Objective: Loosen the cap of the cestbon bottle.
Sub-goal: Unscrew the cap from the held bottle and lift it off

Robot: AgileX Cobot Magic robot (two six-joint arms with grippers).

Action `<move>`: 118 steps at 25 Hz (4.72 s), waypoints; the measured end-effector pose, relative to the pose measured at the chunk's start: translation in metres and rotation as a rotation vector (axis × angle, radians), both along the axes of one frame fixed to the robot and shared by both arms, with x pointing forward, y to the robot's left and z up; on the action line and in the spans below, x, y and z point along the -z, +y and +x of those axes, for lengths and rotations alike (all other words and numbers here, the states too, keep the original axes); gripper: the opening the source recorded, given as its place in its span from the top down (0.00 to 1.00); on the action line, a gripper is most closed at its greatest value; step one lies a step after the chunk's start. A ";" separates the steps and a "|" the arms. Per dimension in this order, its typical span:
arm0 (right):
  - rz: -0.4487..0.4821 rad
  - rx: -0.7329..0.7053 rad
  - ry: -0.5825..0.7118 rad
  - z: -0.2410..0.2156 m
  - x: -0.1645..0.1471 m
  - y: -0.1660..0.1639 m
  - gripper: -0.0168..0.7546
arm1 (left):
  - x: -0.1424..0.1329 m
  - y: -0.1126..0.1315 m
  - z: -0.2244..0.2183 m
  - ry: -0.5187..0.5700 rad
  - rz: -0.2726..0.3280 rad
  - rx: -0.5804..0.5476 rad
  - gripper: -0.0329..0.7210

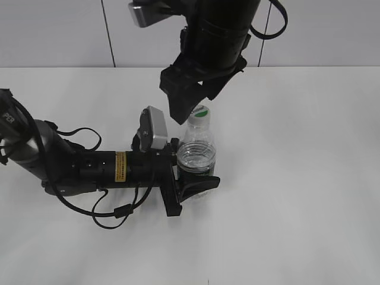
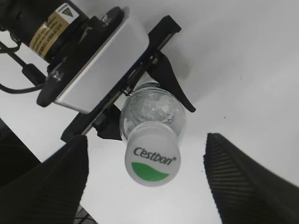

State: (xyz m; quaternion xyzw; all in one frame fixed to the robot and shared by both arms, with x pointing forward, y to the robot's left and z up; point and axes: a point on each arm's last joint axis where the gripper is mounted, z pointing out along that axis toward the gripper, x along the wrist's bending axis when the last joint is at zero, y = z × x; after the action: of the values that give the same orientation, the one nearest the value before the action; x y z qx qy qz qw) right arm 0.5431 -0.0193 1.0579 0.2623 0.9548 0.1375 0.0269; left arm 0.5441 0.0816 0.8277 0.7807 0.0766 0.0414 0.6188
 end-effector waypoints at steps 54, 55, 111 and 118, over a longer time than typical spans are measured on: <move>-0.011 0.284 0.085 -0.002 0.012 -0.004 0.60 | 0.000 0.000 0.000 0.001 0.000 0.001 0.41; -0.010 0.275 0.085 -0.002 0.012 -0.004 0.60 | 0.000 0.000 0.000 0.002 0.000 0.000 0.41; -0.160 -0.943 -0.260 -0.007 -0.010 -0.011 0.60 | -0.001 -0.001 -0.002 -0.011 0.002 0.038 0.41; -0.209 -1.052 -0.292 -0.005 -0.009 -0.013 0.60 | -0.001 -0.001 -0.003 -0.013 0.004 0.052 0.41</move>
State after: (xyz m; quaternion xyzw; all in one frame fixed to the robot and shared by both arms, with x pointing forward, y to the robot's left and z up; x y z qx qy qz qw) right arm 0.5378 -0.0325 1.0674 -0.2756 0.9519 0.0720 0.1127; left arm 0.5411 0.0803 0.8284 0.7833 0.0521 0.0304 0.6188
